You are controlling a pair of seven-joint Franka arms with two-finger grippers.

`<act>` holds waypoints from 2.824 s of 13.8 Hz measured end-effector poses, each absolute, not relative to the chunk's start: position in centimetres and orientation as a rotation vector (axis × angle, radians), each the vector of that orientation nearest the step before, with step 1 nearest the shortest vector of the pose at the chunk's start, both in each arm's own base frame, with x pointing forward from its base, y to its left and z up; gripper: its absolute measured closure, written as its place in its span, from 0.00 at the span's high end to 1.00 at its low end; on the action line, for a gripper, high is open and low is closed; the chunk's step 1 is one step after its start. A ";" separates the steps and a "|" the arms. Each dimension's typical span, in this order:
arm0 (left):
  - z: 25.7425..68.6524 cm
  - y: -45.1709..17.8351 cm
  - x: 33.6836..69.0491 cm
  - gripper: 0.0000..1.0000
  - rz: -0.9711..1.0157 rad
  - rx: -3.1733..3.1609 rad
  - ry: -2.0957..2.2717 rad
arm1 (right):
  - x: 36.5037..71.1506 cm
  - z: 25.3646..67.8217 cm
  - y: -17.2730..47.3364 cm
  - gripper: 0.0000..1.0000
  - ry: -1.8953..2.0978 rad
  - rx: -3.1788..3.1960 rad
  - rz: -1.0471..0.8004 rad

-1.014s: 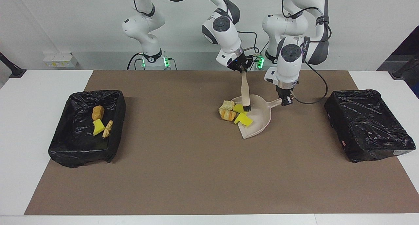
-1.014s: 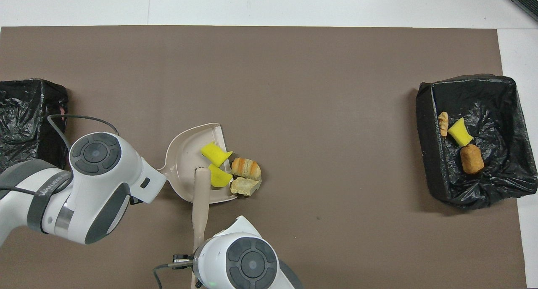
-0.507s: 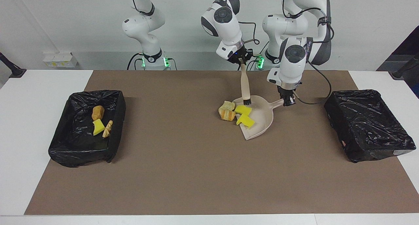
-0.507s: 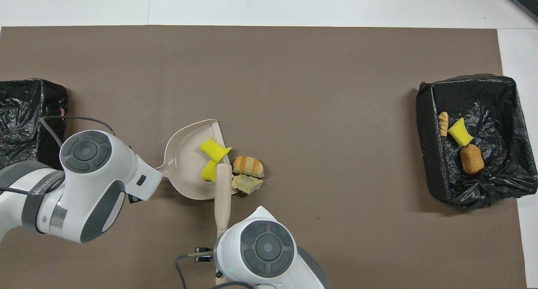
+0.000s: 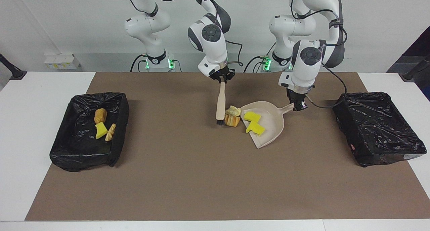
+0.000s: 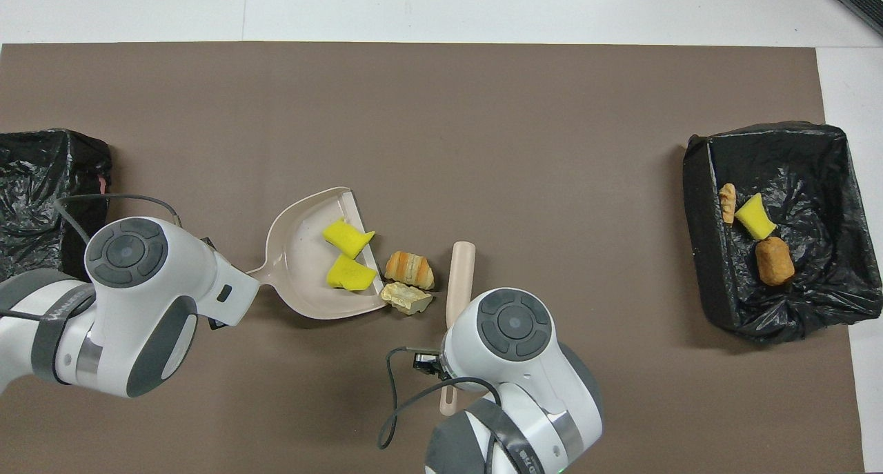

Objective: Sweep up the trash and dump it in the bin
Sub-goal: 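Sweep the yellow sponges and rolls into the dustpan with the right gripper, then push the debris deeper into the dustpan with the right gripper, then carry the dustpan to the nearby bin and tip it with the left gripper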

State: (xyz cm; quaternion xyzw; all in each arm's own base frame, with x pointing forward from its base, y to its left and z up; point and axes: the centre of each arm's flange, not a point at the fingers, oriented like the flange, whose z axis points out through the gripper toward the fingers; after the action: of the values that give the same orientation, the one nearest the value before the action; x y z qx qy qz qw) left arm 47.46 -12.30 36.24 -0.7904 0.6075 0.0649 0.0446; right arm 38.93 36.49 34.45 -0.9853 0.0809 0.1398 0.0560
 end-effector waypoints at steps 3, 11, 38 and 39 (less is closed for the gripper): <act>36.1 -12.3 47.4 0.33 0.201 -2.415 1.857 | 38.2 34.7 40.7 0.26 0.145 -2.971 0.403; 35.8 -12.1 47.2 0.33 0.211 -2.420 1.857 | 34.5 39.6 49.3 0.26 -0.001 -2.877 0.357; 49.0 4.3 53.2 0.33 0.044 -2.809 1.323 | 24.7 35.7 45.7 0.26 0.103 -3.061 0.413; 49.7 6.7 53.0 0.33 0.037 -2.865 1.237 | 24.8 35.3 45.6 0.26 0.110 -3.060 0.410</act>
State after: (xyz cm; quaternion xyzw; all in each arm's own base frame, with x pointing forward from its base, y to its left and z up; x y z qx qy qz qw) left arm 52.97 6.75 49.69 -0.9180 0.3964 0.0117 0.0103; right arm 24.76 45.58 35.30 -0.9902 0.0356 0.1326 0.0261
